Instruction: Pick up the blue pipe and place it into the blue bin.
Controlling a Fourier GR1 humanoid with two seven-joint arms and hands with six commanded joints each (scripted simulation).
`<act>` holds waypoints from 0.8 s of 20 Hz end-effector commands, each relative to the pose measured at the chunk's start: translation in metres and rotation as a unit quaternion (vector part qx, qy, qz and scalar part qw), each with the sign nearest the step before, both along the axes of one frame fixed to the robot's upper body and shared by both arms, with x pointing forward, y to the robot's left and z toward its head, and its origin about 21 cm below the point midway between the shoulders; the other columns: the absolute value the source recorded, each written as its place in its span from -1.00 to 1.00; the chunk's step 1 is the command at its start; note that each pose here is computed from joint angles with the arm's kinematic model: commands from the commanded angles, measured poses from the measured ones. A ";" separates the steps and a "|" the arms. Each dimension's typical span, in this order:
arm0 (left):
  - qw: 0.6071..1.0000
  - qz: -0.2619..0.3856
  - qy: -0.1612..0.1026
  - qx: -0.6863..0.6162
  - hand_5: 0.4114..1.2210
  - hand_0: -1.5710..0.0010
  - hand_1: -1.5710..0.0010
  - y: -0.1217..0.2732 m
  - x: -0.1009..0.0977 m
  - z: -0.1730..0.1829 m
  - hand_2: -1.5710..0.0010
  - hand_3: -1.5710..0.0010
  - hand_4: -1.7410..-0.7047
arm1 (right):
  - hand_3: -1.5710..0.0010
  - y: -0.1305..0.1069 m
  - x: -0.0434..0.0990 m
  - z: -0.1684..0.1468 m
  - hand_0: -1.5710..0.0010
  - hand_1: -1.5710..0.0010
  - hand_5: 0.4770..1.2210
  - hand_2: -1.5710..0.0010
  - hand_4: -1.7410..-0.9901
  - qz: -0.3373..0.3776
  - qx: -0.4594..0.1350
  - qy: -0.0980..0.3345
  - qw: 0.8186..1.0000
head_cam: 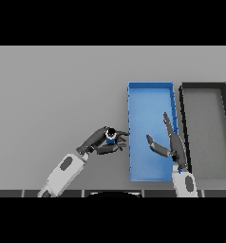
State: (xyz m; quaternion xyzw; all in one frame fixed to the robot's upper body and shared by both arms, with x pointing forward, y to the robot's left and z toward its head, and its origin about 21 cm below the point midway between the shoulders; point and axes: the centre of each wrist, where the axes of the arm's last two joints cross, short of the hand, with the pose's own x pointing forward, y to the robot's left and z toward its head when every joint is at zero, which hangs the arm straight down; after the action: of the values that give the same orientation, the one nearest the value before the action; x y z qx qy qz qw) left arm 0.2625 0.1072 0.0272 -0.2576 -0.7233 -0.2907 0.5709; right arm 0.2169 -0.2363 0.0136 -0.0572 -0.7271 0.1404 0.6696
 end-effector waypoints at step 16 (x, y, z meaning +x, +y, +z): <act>0.999 -0.014 0.005 0.044 1.00 -1.00 -1.00 -0.006 -0.007 0.017 -1.00 -0.90 -1.00 | 1.00 -0.008 -0.009 0.013 1.00 1.00 -0.65 1.00 0.45 0.049 0.086 -0.038 0.994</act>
State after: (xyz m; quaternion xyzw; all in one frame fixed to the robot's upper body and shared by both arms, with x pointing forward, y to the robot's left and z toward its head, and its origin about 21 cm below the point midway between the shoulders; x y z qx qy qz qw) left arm 0.2555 0.1011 0.0439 -0.2450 -0.7027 -0.3288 0.5814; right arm 0.2085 -0.2449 0.0274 0.0314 -0.7659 0.1077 0.6331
